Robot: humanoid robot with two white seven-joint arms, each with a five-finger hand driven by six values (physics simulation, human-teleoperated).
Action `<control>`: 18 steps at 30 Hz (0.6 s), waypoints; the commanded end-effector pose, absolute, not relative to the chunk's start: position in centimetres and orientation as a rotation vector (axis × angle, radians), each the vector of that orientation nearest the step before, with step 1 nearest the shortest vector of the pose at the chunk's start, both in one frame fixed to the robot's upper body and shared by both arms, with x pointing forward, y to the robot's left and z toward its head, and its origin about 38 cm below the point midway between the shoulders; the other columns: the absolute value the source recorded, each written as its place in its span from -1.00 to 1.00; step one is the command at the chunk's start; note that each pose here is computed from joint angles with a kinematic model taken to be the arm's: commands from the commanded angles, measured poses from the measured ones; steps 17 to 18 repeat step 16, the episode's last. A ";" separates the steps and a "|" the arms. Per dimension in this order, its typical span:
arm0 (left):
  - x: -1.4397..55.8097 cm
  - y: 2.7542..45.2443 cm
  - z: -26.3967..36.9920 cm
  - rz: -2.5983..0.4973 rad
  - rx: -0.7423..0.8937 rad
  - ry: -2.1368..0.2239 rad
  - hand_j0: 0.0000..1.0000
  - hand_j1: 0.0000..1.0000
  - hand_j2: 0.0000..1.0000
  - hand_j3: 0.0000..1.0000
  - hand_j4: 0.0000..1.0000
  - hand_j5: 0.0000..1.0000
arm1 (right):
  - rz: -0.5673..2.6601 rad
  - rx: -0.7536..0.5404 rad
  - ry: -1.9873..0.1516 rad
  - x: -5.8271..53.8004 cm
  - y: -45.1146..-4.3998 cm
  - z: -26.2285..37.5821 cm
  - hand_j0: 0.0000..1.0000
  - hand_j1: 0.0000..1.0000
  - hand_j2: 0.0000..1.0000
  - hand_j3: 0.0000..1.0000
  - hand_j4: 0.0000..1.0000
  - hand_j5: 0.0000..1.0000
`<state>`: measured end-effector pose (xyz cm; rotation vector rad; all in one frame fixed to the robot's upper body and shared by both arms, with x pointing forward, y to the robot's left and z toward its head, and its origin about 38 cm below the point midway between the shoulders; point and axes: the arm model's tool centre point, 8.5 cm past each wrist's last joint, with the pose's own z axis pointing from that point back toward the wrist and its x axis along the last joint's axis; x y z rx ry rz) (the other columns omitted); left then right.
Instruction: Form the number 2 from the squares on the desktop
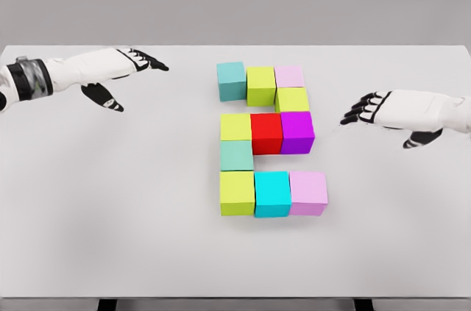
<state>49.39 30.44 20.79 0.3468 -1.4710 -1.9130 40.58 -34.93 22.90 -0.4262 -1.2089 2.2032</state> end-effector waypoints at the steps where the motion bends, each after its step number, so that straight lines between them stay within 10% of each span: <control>1: 49.4 30.3 20.9 -1.905 0.344 -1.478 1.00 1.00 1.00 1.00 1.00 1.00 | 2.048 -0.430 -1.252 41.7 -37.8 23.9 1.00 1.00 1.00 1.00 1.00 1.00; 18: 49.3 30.3 20.6 -1.913 0.341 -1.471 1.00 1.00 1.00 1.00 1.00 1.00 | 1.746 -0.249 -1.436 42.1 -39.9 24.4 1.00 1.00 1.00 1.00 1.00 1.00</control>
